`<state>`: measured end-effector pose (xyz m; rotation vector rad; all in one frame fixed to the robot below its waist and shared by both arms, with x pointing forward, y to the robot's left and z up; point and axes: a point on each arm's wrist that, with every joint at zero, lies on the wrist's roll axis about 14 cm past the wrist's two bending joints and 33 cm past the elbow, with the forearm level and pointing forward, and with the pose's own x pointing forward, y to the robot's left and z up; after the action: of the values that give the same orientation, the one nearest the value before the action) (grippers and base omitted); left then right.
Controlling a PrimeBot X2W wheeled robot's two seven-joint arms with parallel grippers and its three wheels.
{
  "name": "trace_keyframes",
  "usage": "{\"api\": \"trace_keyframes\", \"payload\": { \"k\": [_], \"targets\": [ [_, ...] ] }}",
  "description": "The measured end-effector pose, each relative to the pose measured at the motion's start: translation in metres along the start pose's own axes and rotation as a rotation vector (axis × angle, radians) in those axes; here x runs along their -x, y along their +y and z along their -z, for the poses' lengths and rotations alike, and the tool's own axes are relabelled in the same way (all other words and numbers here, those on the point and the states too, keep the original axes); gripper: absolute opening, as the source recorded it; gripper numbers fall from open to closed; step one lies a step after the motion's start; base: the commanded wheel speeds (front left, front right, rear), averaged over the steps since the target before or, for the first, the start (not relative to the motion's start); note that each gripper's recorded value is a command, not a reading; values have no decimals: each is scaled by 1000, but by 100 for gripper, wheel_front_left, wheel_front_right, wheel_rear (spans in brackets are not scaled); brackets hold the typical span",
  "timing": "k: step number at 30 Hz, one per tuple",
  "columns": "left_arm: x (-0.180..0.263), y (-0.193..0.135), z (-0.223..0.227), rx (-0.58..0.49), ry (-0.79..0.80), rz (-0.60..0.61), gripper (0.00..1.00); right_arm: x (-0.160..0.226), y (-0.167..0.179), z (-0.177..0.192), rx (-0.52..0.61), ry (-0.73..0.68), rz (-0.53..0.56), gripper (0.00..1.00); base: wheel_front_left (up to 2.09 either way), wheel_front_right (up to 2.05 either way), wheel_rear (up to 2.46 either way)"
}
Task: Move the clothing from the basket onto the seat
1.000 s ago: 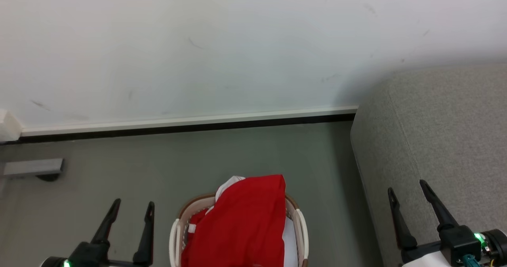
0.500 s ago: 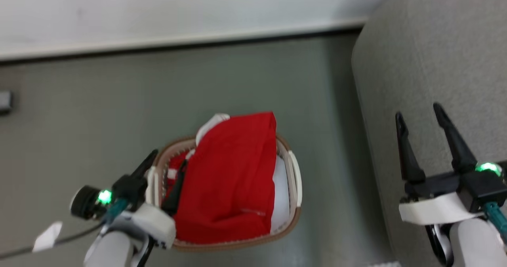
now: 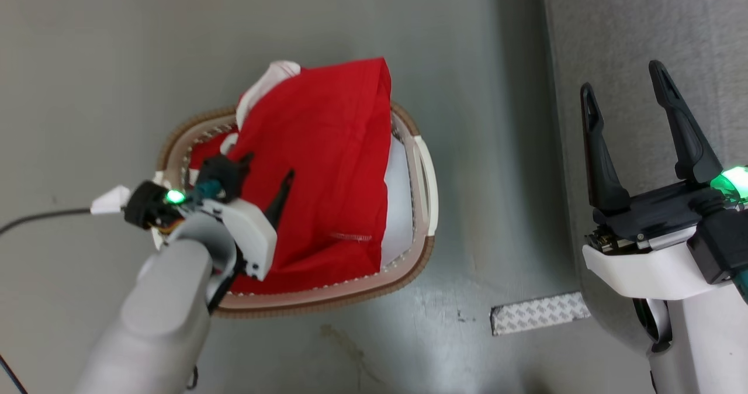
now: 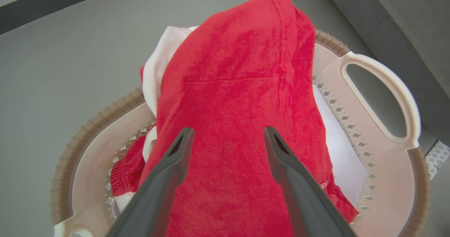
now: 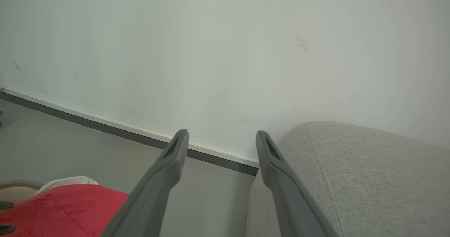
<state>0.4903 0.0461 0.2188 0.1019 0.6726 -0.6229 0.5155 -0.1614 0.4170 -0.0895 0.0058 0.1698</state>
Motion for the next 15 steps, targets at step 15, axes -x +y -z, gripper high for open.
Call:
{"api": "trace_keyframes", "payload": {
  "k": [15],
  "targets": [
    [-59, 16, 62, -2, 174, 25, 100, -7, 11, 46, -5, 61, -37, 100, 0, 0, 0]
  ]
}}
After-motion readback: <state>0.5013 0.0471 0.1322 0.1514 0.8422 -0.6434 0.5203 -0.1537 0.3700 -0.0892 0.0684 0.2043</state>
